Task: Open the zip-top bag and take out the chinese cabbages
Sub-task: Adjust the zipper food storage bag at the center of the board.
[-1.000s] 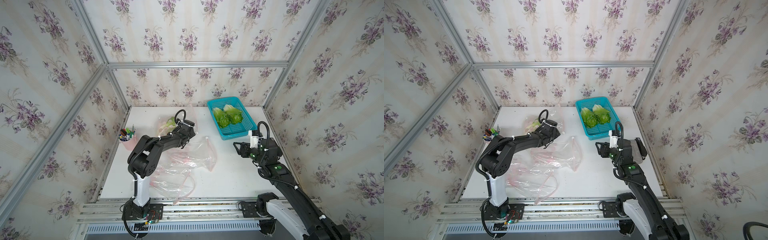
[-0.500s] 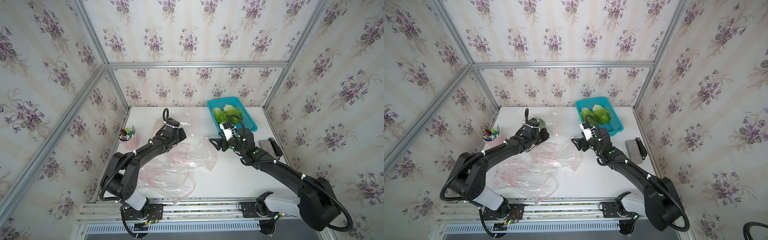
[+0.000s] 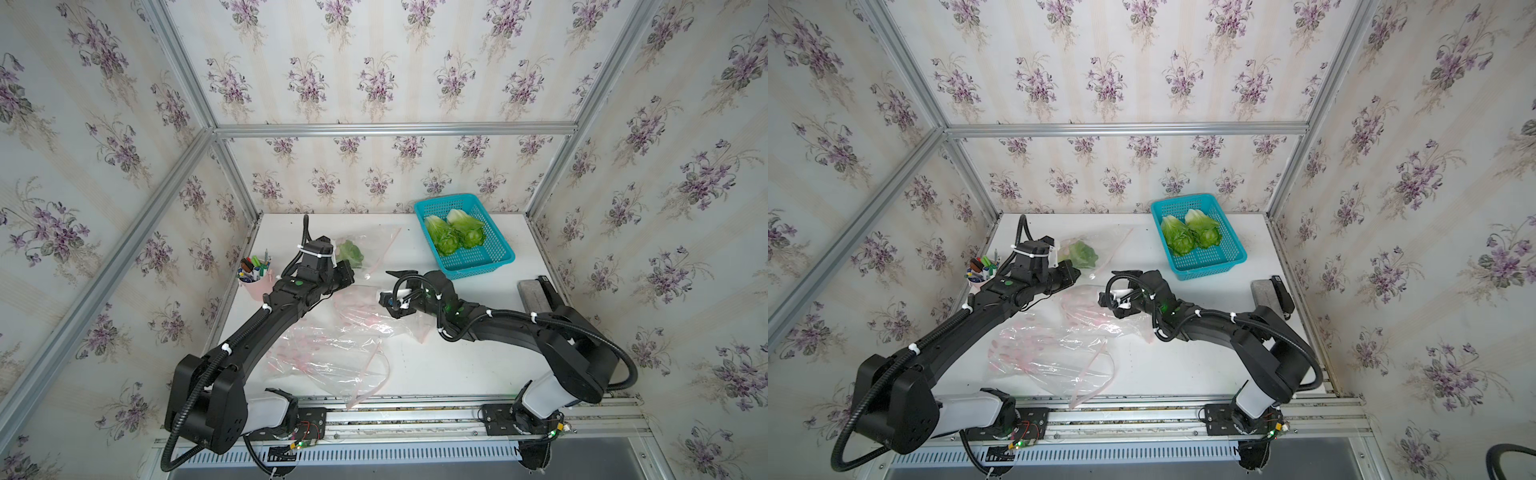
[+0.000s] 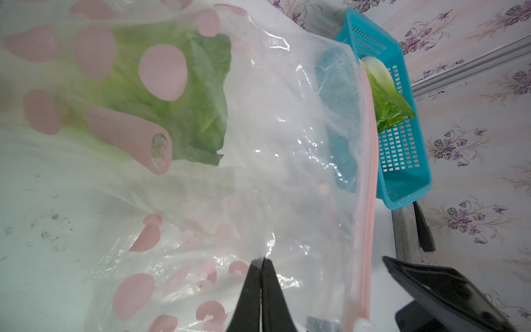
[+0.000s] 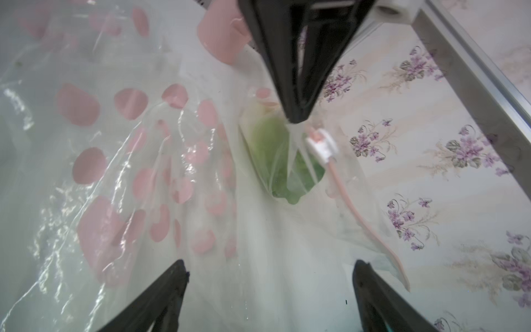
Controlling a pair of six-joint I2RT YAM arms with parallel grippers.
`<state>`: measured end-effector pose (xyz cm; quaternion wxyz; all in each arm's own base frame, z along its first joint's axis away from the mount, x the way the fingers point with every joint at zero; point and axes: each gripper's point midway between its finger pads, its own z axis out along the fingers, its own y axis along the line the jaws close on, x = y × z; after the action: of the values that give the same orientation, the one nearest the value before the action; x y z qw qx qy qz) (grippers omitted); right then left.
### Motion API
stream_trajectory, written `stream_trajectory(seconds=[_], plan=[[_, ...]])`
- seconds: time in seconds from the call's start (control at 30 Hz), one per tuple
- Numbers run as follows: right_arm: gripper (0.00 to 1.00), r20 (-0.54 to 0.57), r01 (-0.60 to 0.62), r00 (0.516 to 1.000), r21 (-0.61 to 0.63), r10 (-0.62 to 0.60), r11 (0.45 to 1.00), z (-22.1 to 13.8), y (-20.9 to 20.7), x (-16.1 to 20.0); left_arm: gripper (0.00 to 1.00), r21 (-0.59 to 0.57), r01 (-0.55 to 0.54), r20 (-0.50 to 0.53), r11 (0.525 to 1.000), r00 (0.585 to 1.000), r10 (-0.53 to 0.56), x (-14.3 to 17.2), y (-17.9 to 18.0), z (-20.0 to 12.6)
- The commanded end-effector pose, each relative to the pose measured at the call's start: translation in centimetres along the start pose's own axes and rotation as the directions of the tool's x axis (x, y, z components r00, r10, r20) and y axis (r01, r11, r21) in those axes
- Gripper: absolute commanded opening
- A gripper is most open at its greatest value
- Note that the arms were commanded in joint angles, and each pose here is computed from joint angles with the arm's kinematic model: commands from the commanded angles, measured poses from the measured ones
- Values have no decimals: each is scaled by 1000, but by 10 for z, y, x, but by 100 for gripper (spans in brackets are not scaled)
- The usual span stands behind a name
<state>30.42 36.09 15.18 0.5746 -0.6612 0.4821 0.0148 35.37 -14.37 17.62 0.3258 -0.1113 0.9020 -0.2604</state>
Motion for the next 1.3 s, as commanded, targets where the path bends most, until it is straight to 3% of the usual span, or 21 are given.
stream_trajectory(seconds=[0.0, 0.1, 0.23, 0.4, 0.63, 0.9, 1.0, 1.13, 1.27], plan=[[86, 45, 96, 994, 119, -102, 988, 5, -36, -22, 0, 3, -17, -26, 1000, 1000, 17, 6, 7, -7], [85, 64, 92, 993, 90, -98, 992, 12, -37, -33, 0, -1, -21, -29, 1000, 999, 21, 6, 11, -13], [83, 43, 116, 993, -63, -113, 991, 22, -23, -40, 0, -4, -14, -26, 1000, 1000, 14, 5, 17, -17], [81, 28, 116, 993, -147, -114, 982, 32, -10, -46, 0, 1, -5, -35, 1000, 999, 5, 5, 20, -16], [76, 28, 143, 990, -144, -140, 979, 44, -5, -44, 0, 11, -2, -30, 1000, 1000, 3, -1, 21, -17], [68, 87, 92, 993, -142, -80, 986, 57, -10, -58, 0, 29, -6, -40, 1000, 999, 7, -3, 18, -16], [59, 94, 72, 994, -148, -59, 986, 62, -12, -60, 0, 32, -5, -41, 999, 999, 7, -4, 18, -16], [32, 98, 50, 995, -159, -35, 986, 65, -14, -62, 0, 36, -7, -43, 999, 999, 8, -3, 17, -17], [16, 103, 31, 995, -156, -15, 987, 66, -19, -65, 0, 33, -11, -46, 999, 999, 12, -3, 18, -17]])
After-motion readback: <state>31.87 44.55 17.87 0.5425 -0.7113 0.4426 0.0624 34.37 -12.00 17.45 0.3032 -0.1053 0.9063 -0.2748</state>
